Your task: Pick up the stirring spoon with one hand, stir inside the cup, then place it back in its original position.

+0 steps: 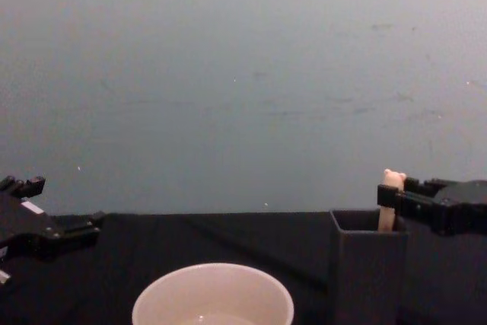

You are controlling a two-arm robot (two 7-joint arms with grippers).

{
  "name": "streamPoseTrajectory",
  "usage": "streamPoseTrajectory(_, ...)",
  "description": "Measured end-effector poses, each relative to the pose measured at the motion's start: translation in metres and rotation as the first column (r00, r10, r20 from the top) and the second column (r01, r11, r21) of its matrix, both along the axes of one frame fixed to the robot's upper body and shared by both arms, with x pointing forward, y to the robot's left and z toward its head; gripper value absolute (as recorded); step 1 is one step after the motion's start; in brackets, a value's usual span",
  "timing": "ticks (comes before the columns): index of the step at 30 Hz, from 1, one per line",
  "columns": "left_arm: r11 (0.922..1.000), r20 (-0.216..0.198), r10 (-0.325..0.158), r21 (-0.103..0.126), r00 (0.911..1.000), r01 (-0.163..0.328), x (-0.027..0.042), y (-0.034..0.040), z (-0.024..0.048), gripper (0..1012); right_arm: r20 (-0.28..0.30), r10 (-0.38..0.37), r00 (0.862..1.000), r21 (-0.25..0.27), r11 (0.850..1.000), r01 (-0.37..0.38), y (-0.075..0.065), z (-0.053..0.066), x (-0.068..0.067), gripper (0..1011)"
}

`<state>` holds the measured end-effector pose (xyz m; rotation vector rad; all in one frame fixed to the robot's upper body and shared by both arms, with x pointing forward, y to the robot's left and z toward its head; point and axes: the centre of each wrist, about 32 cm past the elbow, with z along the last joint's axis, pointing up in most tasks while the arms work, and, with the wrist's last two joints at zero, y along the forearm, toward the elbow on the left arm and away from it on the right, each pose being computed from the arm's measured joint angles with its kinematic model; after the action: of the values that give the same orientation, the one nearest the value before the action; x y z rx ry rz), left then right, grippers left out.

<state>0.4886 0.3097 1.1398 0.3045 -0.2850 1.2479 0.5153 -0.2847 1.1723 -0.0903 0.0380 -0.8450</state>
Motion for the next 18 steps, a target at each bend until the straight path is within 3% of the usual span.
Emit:
streamPoseTrajectory(7, 1.0, 0.0, 0.0, 0.0, 1.0, 0.0, 0.0, 0.0, 0.0, 1001, 0.0, 0.0, 1.0, 0.0, 1.0, 0.0, 0.0, 0.0, 0.0, 218)
streamPoseTrajectory(18, 1.0, 0.0, 0.0, 0.0, 1.0, 0.0, 0.0, 0.0, 0.0, 1001, 0.0, 0.0, 1.0, 0.0, 1.0, 0.0, 0.0, 0.0, 0.0, 213)
